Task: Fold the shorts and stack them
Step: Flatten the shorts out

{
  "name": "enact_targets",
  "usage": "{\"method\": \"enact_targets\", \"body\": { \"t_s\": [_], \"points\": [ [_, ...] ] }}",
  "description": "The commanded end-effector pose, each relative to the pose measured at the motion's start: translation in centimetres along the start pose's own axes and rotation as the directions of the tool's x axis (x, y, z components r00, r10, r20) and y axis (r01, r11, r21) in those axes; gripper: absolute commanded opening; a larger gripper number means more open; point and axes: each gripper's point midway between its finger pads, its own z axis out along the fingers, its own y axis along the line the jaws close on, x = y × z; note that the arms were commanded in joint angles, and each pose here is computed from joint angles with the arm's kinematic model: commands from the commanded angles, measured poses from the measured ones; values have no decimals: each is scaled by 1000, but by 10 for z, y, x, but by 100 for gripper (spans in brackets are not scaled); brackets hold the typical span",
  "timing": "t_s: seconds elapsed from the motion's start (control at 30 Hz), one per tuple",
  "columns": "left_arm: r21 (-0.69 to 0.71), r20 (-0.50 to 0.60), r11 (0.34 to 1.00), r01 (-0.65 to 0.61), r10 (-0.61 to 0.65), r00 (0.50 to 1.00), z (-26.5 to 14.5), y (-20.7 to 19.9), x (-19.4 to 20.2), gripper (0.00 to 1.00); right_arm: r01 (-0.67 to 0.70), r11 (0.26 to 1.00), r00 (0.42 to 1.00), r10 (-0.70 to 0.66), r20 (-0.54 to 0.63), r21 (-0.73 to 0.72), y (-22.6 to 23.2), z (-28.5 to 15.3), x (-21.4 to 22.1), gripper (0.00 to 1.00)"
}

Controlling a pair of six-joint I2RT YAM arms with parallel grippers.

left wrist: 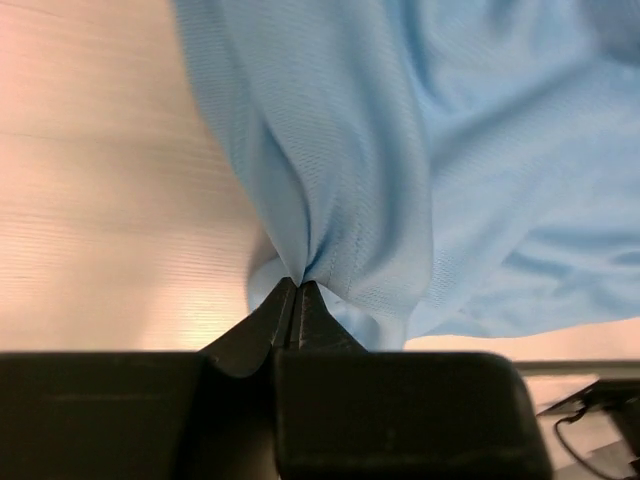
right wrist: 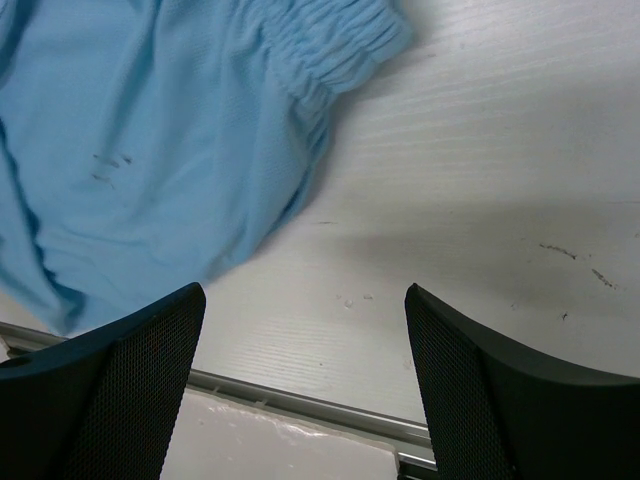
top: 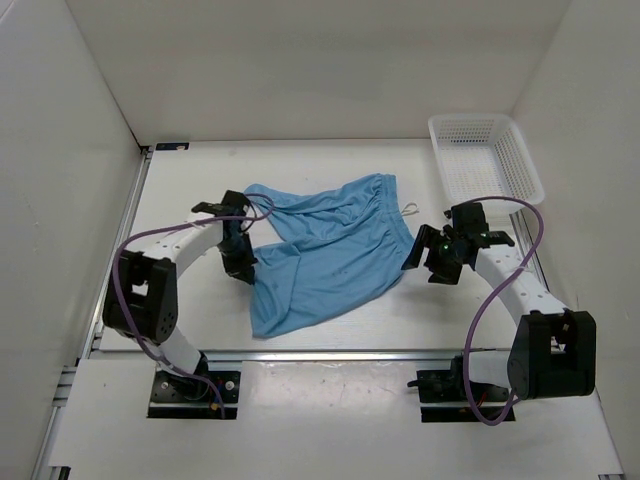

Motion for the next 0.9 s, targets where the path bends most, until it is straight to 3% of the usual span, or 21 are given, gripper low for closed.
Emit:
{"method": "enact_targets", "body": {
  "t_s": [0.0, 0.13, 0.17, 0.23, 0.37, 0.57, 0.67, 0.87],
  "points": [
    [-20, 46, 998, 54, -53, 998, -12, 22, -12, 10, 9, 1000, 1000, -9, -1, 4, -3, -2, 3, 85],
    [-3, 68, 991, 133, -132, 989, -18, 32, -24, 10, 12, 1000, 1000, -12, 11, 9, -4, -3, 1, 85],
    [7, 62, 991, 132, -133, 989, -18, 30, -23, 20, 12, 1000, 1000, -12, 11, 9, -4, -3, 1, 85],
    [16, 60, 988, 156, -156, 986, -17, 32, -24, 56, 8, 1000, 999, -9, 33, 9, -2, -7, -1, 88],
    [43, 59, 981, 189, -191, 980, -22, 31, -12, 74, -23, 999, 999, 21, 47, 45, -14, -9, 0, 90],
    [114, 23, 954, 276, -280, 960, -30, 26, 32, 68, -119, 993, 991, 120, 53, -10, -23, -4, -2, 90],
    [132, -76, 929, 346, -339, 938, -12, 16, 77, 68, -175, 982, 984, 177, 25, -70, -18, 6, -6, 89],
    [131, -99, 919, 371, -360, 928, -6, 8, 106, 71, -226, 962, 974, 225, -23, -156, -3, 29, -18, 82]
  ]
}}
